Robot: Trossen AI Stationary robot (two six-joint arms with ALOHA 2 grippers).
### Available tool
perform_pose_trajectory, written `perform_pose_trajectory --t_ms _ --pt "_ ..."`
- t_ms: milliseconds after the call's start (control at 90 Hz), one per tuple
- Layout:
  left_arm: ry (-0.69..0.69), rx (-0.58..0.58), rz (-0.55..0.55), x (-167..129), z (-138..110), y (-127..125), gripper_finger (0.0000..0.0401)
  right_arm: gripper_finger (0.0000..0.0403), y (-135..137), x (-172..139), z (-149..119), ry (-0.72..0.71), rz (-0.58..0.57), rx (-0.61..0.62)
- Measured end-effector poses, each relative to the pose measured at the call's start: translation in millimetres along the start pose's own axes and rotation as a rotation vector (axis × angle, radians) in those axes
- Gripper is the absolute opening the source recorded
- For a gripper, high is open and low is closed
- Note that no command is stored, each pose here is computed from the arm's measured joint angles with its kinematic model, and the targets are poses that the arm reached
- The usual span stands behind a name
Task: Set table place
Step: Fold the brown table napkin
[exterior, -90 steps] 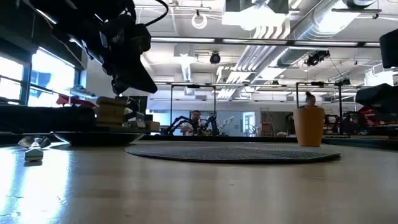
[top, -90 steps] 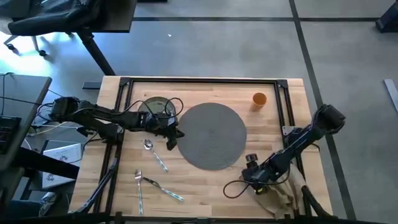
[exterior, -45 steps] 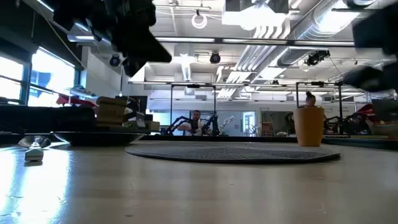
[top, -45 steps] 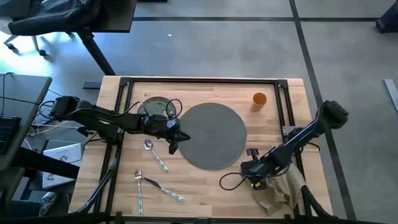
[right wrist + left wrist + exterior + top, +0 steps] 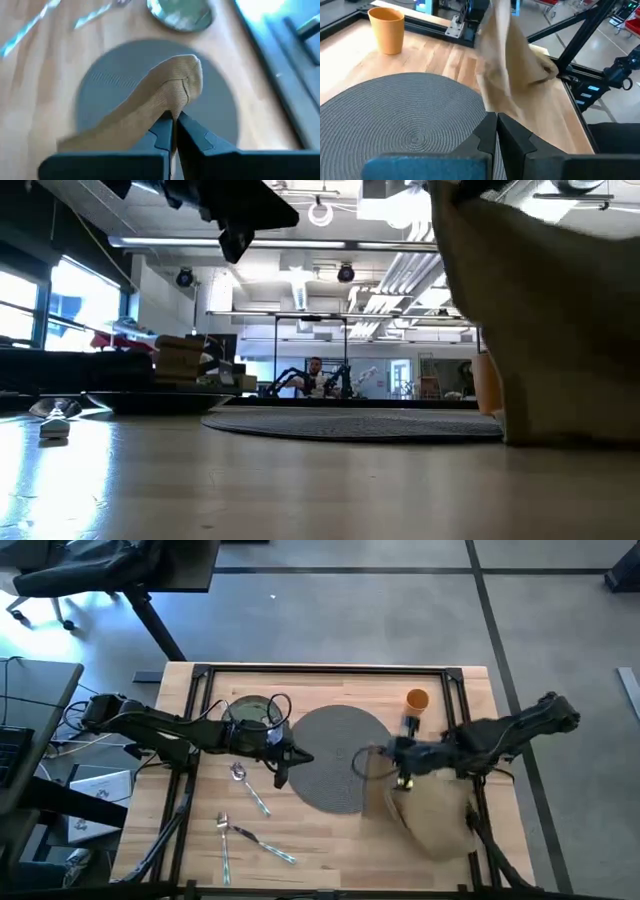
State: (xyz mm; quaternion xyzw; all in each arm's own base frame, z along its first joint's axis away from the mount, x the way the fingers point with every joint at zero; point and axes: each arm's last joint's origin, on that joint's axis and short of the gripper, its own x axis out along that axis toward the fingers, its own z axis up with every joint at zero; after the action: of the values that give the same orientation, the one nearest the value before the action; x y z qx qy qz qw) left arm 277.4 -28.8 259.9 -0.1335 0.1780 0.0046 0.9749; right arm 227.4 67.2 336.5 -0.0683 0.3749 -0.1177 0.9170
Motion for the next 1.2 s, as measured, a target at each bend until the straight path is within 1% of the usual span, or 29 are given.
perform_pose_trajectory --t_ms 44,133,211,311,500,589,656,789,911,1033,1200 --pt "0.0 -0.001 0.005 0 0 0 0.0 0.0 -6 -1 3 -0.01 -0.01 0.004" --pt "-0.005 -0.001 0.059 3 -2 2 0.0002 0.0 -13 -3 7 -0.018 -0.026 -0.005" --pt "0.001 -0.022 0.08 9 -5 5 0.0014 0.0 -16 -2 8 -0.02 -0.032 -0.018" --pt "0.016 -0.058 0.086 22 -12 9 0.0046 0.0 -21 0 9 -0.011 -0.044 -0.014" --pt "0.04 -0.044 0.044 59 -34 12 0.0125 0.0 -30 4 12 -0.02 -0.073 -0.013" --pt "0.084 -0.043 0.034 78 -42 13 0.0151 0.0 -32 5 12 -0.019 -0.068 -0.009" --pt "0.112 -0.042 0.007 94 -45 12 0.0164 0.0 -34 6 13 -0.023 -0.056 0.0" --pt "0.156 -0.023 -0.059 126 -48 9 0.0172 0.0 -35 7 14 -0.029 -0.06 0.009" --pt "0.197 -0.03 -0.116 145 -52 9 0.0172 0.0 -36 6 14 -0.036 -0.083 0.012" --pt "0.227 -0.043 -0.109 157 -58 11 0.0172 0.0 -39 3 16 -0.062 -0.142 0.023" --pt "0.243 -0.043 -0.097 171 -66 15 0.0172 0.0 -42 -5 20 -0.134 -0.149 0.043"
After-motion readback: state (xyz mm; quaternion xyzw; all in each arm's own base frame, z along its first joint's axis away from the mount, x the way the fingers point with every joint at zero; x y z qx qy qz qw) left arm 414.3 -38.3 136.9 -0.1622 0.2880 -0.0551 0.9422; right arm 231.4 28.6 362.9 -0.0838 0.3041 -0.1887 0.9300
